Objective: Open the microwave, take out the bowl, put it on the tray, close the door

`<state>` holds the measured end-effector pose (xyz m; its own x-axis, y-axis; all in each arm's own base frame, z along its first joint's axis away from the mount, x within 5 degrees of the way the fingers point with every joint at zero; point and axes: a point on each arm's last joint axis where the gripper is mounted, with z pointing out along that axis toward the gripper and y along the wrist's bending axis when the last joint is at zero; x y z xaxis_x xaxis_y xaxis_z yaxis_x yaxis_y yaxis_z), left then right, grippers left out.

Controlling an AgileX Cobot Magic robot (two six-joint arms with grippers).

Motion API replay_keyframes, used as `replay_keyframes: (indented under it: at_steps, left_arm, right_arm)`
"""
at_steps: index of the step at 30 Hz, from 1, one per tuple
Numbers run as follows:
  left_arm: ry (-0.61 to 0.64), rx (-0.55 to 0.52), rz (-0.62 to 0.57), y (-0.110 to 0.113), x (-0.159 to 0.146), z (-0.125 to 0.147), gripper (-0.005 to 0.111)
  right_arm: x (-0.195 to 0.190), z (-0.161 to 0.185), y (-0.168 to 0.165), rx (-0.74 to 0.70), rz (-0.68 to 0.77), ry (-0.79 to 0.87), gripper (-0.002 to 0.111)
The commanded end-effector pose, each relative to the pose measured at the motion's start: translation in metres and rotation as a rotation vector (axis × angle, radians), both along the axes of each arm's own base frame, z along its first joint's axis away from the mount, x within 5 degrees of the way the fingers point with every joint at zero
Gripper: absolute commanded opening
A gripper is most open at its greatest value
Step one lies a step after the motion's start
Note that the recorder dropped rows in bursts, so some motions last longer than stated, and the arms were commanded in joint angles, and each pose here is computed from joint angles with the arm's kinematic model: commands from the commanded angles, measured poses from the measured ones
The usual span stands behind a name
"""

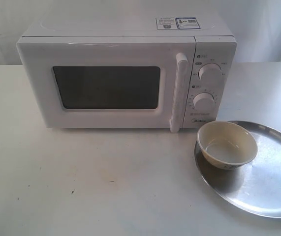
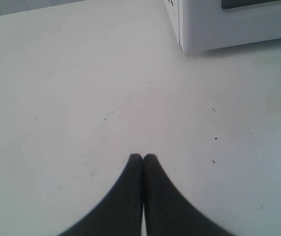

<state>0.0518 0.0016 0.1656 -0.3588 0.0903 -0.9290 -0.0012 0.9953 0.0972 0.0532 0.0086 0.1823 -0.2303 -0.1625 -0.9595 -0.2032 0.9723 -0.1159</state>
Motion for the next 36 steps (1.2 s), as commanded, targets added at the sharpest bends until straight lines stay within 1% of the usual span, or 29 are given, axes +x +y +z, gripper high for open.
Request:
replay_keyframes:
  at_steps: [1, 36]
  left_arm:
    - [-0.003, -0.009, -0.003, -0.0004, -0.0001, 0.0008, 0.000]
    - [-0.003, -0.009, -0.003, -0.0004, -0.0001, 0.0008, 0.000]
  right_arm:
    - [-0.0001, 0.0001, -0.0021, 0.001, -0.035, -0.006, 0.000]
    - [0.0000, 0.0001, -0.0025, 0.006, -0.045, -0.005, 0.000]
